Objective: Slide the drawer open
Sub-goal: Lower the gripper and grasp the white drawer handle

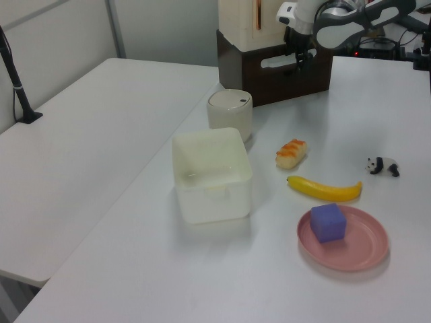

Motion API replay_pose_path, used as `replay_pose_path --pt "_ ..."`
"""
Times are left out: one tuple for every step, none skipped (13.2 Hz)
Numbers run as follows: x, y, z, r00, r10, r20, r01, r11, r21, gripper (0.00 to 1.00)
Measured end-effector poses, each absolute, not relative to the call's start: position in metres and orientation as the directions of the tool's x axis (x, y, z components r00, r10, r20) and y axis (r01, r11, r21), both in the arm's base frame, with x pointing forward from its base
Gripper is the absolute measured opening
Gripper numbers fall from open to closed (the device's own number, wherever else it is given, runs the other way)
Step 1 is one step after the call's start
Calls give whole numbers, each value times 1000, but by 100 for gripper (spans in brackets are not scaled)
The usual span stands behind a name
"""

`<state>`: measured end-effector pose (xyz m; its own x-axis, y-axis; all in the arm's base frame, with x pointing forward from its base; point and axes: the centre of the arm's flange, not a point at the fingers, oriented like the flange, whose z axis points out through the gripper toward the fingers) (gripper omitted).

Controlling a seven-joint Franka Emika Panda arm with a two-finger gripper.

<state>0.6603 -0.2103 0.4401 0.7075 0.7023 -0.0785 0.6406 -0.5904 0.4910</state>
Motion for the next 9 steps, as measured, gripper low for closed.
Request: replay_pose_path --pt "661 -211 439 701 708 -85 649 -583 489 72" --pt "661 -212 437 688 719 -96 663 -570 486 67" --pt "661 -213 437 681 725 -103 671 -561 484 57" --pt "661 -214 436 676 729 -107 676 -556 483 53" --pt "661 -214 436 672 733 -110 681 -551 482 51" --pt "661 -214 436 670 734 -111 682 -550 482 45" --pt "662 -214 437 669 735 -111 682 -547 485 35" --pt "663 -215 439 669 735 -111 680 -545 490 17" --pt "663 -215 439 669 735 -111 680 -545 490 16"
